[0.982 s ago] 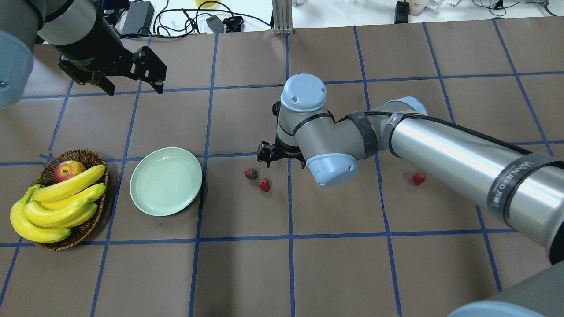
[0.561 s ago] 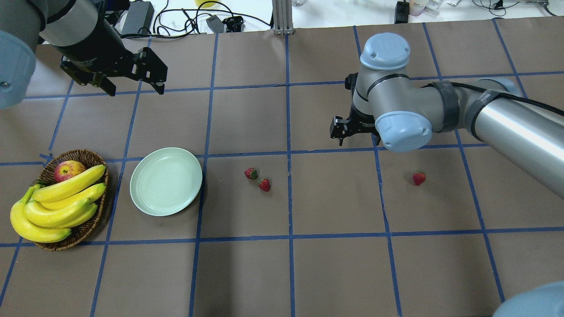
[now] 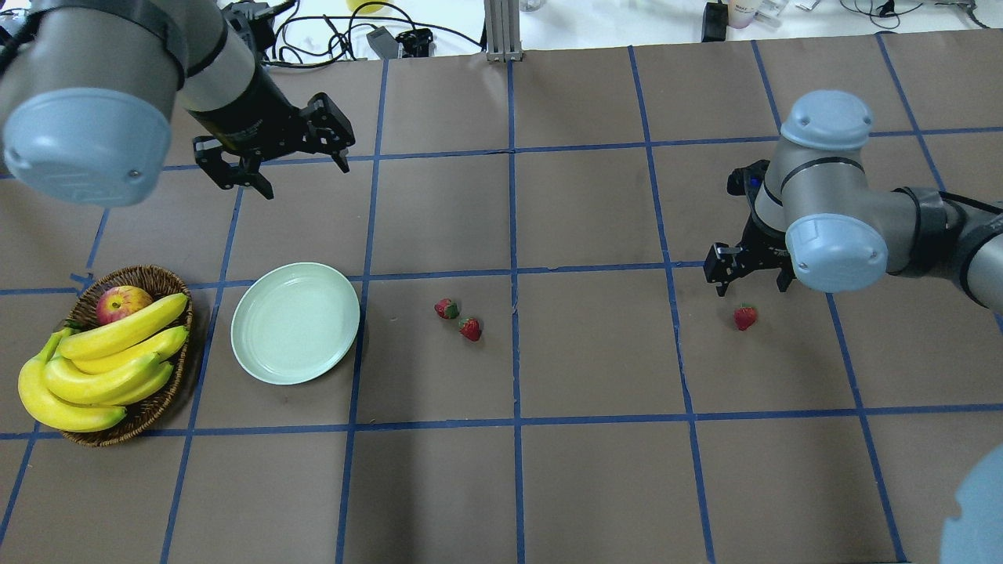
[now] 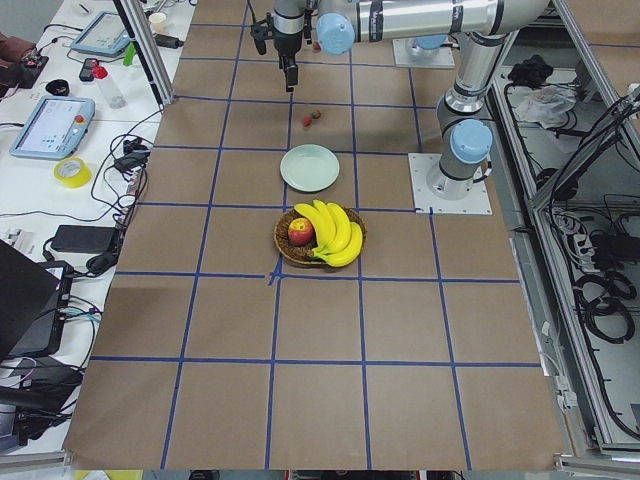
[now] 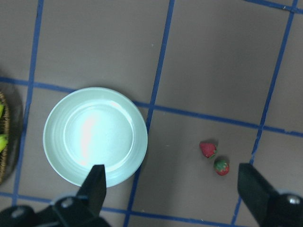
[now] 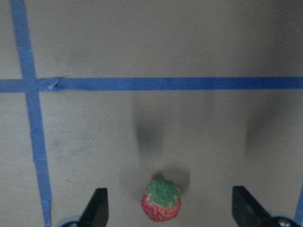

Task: Collect all strawberries into plate
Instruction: 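Grasp the farthest strawberry with the right gripper while the left arm reaches over, then carry strawberry with right gripper while left gripper drops one into plate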

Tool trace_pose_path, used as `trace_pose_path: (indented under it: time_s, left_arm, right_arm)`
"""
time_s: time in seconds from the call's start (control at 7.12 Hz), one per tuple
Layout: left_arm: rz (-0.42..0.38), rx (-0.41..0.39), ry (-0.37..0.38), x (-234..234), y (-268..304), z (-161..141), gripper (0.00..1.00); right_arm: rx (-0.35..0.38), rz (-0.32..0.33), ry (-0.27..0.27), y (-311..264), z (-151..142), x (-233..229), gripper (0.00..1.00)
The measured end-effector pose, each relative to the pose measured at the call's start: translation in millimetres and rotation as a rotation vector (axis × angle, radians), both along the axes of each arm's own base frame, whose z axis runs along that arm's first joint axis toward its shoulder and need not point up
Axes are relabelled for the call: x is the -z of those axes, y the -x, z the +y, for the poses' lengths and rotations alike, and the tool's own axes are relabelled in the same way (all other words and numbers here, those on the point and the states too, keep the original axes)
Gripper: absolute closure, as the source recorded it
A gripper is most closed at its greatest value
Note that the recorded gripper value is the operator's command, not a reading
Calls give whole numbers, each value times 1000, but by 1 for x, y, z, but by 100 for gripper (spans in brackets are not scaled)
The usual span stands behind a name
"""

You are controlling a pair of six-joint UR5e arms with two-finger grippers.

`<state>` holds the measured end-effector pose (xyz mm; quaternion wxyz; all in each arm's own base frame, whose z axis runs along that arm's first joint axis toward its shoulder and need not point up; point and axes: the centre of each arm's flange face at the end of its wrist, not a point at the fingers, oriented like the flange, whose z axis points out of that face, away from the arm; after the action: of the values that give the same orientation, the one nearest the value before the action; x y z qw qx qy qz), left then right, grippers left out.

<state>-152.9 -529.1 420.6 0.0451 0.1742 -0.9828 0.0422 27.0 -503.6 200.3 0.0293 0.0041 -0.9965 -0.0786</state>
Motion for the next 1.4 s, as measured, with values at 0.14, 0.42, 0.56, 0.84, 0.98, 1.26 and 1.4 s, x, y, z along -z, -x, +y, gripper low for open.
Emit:
trace_pose_path:
  time_s: [0.14, 0.42, 0.56, 0.84, 0.98, 1.26, 1.4]
  left_arm:
    - [13, -90, -21, 40, 28, 3, 0]
    - [21, -240, -95, 107, 70, 12, 0]
    - [15, -279, -126, 135, 77, 8, 0]
    - [0, -298, -168, 181, 86, 5, 0]
    - [-3, -294, -181, 194, 91, 7, 0]
    - [-13, -291, -204, 214, 94, 10, 5]
    - [-17, -291, -211, 226, 94, 12, 22]
  right_arm:
    - [6, -22, -25, 7, 13, 15, 50]
    - [13, -47, -23, 8, 22, 26, 100]
    - [15, -43, -10, 9, 18, 22, 100]
    - [17, -38, 18, 10, 8, 10, 100]
    - [15, -41, 22, 7, 4, 4, 100]
    - [-1, -62, 27, -26, -14, -20, 100]
    - [5, -100, 35, -63, -22, -35, 100]
